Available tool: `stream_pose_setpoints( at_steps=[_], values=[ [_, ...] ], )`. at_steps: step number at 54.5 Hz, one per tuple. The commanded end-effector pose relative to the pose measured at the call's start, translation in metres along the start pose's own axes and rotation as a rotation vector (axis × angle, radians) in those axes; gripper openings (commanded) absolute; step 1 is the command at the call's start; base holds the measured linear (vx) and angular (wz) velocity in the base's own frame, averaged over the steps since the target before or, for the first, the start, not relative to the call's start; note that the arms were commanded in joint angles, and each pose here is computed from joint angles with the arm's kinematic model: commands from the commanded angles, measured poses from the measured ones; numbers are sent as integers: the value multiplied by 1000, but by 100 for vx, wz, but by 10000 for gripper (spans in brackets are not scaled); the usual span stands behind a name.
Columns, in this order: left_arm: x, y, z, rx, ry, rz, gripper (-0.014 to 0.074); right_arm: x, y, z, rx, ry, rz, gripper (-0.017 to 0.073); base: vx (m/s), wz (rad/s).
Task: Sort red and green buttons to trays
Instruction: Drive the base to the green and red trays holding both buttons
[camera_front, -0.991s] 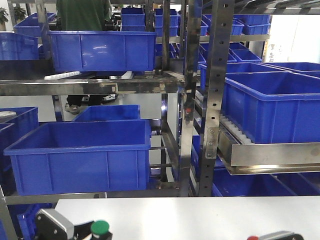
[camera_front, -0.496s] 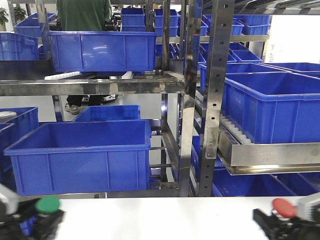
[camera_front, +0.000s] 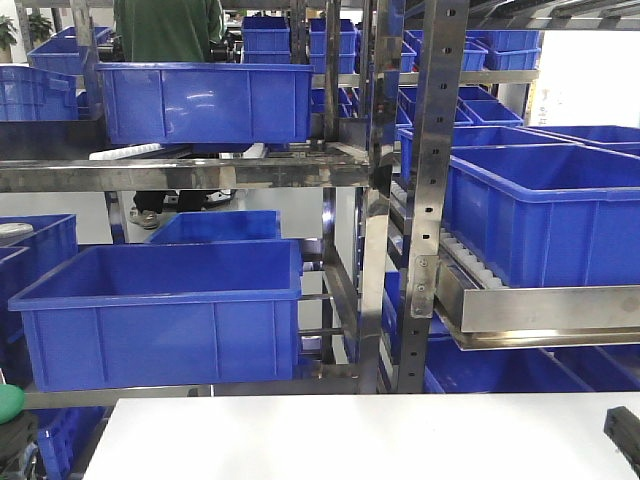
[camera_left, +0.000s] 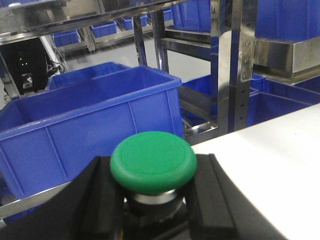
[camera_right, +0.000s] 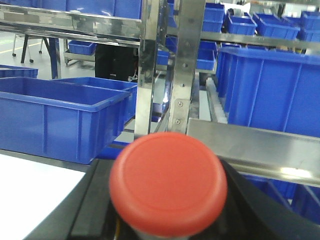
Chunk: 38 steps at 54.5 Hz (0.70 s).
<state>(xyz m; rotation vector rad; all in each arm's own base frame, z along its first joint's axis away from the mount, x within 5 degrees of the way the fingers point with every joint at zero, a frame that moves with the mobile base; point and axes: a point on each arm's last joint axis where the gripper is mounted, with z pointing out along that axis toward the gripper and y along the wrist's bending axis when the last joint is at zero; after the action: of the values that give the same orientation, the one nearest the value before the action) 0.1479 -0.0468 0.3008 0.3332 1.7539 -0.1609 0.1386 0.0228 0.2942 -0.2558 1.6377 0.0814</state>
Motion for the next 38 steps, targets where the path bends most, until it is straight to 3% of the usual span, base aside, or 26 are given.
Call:
stream_pose_setpoints(
  at_steps=[1, 38],
  values=[
    [-18, -1, -4, 21, -115, -20, -6, -13, 1, -1, -25, -60, -10, -8, 0, 0],
    [-18, -1, -4, 21, -115, -20, -6, -13, 1, -1, -25, -60, -10, -8, 0, 1]
  ],
)
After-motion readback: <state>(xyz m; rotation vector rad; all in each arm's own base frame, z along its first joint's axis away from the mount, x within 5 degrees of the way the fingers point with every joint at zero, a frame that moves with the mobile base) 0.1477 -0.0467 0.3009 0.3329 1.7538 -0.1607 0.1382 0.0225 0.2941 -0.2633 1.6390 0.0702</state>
